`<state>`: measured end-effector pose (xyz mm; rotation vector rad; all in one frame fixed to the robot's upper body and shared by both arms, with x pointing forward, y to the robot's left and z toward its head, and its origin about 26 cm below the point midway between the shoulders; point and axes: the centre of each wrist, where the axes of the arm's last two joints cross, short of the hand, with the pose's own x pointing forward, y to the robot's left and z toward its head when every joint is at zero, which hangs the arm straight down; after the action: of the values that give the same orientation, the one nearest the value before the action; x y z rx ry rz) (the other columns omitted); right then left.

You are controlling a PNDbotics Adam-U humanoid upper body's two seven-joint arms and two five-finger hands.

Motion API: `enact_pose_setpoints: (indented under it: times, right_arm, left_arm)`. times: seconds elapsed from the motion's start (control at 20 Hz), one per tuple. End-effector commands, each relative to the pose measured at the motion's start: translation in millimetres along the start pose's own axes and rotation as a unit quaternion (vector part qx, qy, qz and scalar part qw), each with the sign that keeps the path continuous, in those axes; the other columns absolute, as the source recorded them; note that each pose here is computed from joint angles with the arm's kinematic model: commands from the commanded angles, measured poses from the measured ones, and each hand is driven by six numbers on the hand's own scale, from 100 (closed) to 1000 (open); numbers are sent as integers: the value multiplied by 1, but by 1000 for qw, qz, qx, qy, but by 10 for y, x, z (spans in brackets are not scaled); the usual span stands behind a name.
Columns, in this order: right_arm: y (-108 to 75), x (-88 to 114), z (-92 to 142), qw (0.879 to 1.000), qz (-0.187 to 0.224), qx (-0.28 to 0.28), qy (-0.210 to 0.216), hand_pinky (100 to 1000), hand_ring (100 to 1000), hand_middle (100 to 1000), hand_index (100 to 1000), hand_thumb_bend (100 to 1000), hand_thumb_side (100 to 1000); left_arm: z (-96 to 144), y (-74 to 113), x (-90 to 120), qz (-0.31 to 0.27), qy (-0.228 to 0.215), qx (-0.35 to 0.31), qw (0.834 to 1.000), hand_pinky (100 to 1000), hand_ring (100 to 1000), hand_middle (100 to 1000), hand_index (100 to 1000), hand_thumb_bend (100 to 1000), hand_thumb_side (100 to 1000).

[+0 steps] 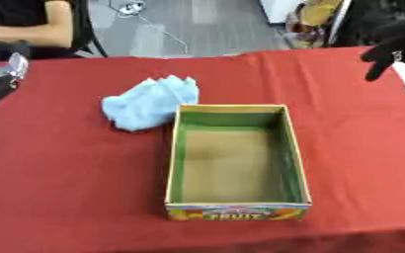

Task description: Pick up objects on the table and place them in the box.

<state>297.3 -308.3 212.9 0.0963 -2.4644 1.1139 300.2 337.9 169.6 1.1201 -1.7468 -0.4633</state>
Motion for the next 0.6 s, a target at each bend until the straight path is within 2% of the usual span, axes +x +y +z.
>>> enact_pose_setpoints:
  times: [0.05, 0.15, 0.2, 0.25, 0.3, 0.45, 0.5, 0.55, 0.6]
  right_arm:
    - [-46, 50, -4, 1000, 13, 12, -3, 494, 668, 758, 946, 356, 638]
    - [-37, 47, 6, 1000, 10, 14, 1, 493, 668, 759, 946, 355, 638]
    - [-33, 47, 9, 1000, 9, 16, 2, 493, 668, 759, 946, 370, 637]
    - [-29, 46, 10, 1000, 7, 18, 3, 493, 668, 759, 946, 355, 638]
    - [-26, 45, 11, 1000, 6, 20, 4, 493, 668, 759, 946, 355, 638]
    - [-24, 45, 8, 1000, 3, 23, 4, 493, 668, 759, 946, 355, 638]
    - [-21, 45, 6, 1000, 2, 24, 4, 493, 668, 759, 946, 355, 638]
    - [-19, 44, 3, 1000, 1, 25, 4, 493, 668, 759, 946, 355, 638]
    - [-16, 44, 0, 1000, 0, 26, 4, 493, 668, 759, 946, 354, 638]
  left_arm:
    - [-164, 218, 92, -55, -30, -3, 998, 549, 734, 895, 930, 478, 525]
    - [-351, 385, 189, -122, -52, -40, 990, 578, 751, 900, 951, 569, 514]
    - [-435, 462, 257, -155, -65, -61, 984, 595, 751, 900, 951, 569, 514]
    - [-527, 543, 349, -198, -85, -88, 973, 618, 775, 911, 970, 650, 541]
    - [-634, 612, 420, -229, -92, -118, 962, 633, 780, 912, 975, 676, 554]
    - [-927, 741, 596, -290, -108, -200, 930, 662, 785, 917, 986, 714, 616]
    - [-1024, 755, 635, -303, -109, -224, 920, 659, 787, 917, 985, 710, 608]
    - [-1120, 747, 656, -313, -106, -246, 911, 665, 773, 917, 989, 717, 651]
    - [-1226, 717, 666, -319, -101, -267, 904, 664, 774, 917, 988, 716, 647]
